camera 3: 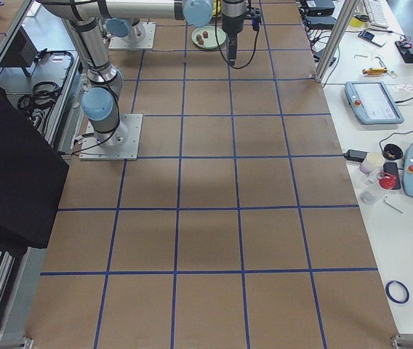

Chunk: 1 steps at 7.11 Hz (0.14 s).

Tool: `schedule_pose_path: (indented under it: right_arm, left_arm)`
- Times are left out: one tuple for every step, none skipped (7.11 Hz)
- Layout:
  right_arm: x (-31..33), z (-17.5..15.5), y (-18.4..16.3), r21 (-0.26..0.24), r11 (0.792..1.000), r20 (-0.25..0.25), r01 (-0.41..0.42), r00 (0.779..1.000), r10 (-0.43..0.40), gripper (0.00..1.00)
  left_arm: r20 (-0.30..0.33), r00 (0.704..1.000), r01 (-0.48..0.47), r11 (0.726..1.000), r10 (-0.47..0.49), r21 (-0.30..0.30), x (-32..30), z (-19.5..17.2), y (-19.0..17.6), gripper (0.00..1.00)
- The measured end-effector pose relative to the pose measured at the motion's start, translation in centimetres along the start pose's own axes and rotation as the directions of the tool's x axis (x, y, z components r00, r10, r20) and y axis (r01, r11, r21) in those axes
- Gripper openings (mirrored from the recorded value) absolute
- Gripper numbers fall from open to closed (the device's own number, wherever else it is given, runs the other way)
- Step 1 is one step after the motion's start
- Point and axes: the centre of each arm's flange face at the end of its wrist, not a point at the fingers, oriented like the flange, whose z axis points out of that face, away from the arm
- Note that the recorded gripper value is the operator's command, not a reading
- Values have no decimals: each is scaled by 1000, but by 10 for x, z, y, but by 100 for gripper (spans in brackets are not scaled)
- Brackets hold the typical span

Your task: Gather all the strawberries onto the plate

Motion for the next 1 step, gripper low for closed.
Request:
schedule_pose_path:
  right_arm:
    - [0, 0, 0, 0, 1000, 1, 0, 1000, 0, 100]
  left_arm:
    - [0, 1000, 0, 1000, 0, 0, -1, 0, 0, 100]
